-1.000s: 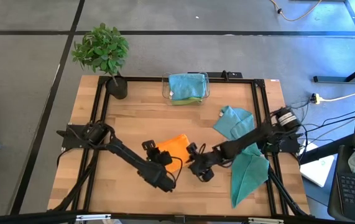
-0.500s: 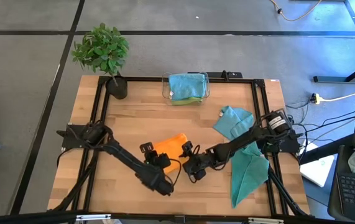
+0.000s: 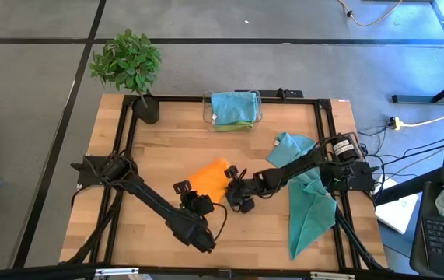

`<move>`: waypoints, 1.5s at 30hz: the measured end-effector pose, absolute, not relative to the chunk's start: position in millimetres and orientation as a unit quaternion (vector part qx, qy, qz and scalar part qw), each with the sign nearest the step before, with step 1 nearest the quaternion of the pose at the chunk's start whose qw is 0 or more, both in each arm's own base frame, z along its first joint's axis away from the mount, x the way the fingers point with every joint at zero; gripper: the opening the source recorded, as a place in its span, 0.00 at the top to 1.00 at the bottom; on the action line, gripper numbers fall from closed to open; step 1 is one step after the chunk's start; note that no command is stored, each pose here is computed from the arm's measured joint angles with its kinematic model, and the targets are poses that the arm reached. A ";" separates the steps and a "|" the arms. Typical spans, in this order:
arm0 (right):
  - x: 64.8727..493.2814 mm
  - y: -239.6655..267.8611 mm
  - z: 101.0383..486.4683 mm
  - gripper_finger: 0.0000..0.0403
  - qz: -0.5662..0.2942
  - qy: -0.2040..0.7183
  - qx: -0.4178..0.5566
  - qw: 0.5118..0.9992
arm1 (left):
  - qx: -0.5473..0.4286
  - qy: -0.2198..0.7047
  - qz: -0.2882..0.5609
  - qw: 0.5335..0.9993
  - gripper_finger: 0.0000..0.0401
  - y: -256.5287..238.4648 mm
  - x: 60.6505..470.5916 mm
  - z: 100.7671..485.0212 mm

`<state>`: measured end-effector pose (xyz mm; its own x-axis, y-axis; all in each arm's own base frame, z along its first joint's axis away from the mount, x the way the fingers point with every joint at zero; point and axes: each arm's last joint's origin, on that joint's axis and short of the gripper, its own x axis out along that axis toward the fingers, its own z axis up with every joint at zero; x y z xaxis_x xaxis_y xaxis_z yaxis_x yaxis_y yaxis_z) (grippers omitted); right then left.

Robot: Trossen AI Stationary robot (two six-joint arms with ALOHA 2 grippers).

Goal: Fold microfiber towels
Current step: Put the folded orange microfiber towel into the transparent bin

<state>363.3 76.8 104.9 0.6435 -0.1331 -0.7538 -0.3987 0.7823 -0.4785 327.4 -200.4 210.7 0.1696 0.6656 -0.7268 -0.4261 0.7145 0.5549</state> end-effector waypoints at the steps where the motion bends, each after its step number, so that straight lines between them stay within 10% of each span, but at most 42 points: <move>1: 363.0 74.7 109.7 0.97 0.067 0.423 -0.347 0.834 | 0.114 0.535 0.360 0.755 0.82 -201.1 326.7 212.3; 10: 388.5 15.3 181.0 0.99 -0.016 0.491 -0.441 0.751 | 0.100 0.524 0.336 0.776 0.82 -222.8 317.8 232.9; 25: 384.6 -127.5 296.8 0.98 -0.070 0.521 -0.201 0.827 | 0.106 0.503 0.272 0.813 0.82 -259.0 300.4 258.0; 45: 345.0 -262.4 257.6 0.97 -0.117 0.516 -0.066 0.846 | 0.115 0.490 0.274 0.819 0.82 -259.1 301.0 259.8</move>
